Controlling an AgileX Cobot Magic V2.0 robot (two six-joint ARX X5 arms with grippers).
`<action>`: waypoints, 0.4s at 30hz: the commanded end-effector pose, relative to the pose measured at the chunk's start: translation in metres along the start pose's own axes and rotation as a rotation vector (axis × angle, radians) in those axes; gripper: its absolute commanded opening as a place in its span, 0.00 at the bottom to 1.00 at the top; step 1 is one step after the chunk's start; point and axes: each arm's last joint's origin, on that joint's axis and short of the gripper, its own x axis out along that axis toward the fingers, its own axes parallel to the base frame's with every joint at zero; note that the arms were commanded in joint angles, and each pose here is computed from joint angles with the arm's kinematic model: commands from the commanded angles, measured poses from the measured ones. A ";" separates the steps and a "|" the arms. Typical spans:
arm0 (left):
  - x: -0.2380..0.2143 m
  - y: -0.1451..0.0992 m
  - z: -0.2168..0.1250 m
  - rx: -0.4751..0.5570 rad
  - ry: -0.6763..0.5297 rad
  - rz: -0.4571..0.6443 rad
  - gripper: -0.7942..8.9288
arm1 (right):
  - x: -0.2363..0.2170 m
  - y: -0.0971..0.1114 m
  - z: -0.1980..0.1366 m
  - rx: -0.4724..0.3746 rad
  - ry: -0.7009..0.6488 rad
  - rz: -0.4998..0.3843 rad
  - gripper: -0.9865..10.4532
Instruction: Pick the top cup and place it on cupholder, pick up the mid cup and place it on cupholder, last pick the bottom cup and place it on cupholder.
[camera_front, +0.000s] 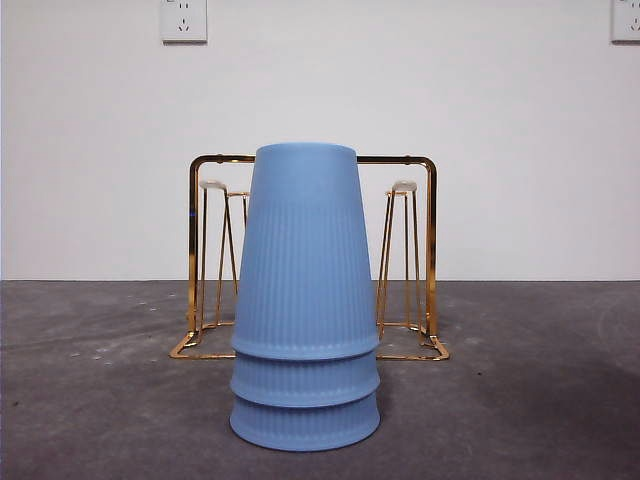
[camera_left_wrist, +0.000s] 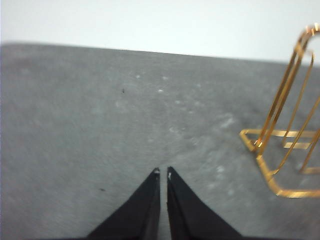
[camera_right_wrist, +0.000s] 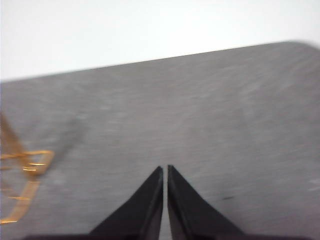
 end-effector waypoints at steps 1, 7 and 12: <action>0.002 0.001 -0.004 -0.202 -0.009 -0.002 0.10 | 0.000 0.002 0.001 0.177 -0.006 0.065 0.09; 0.000 0.000 0.003 -0.402 -0.035 -0.017 0.10 | -0.001 0.004 0.005 0.256 0.001 0.123 0.09; -0.004 -0.004 0.015 -0.455 -0.050 -0.071 0.10 | -0.007 0.010 0.021 0.285 -0.027 0.172 0.09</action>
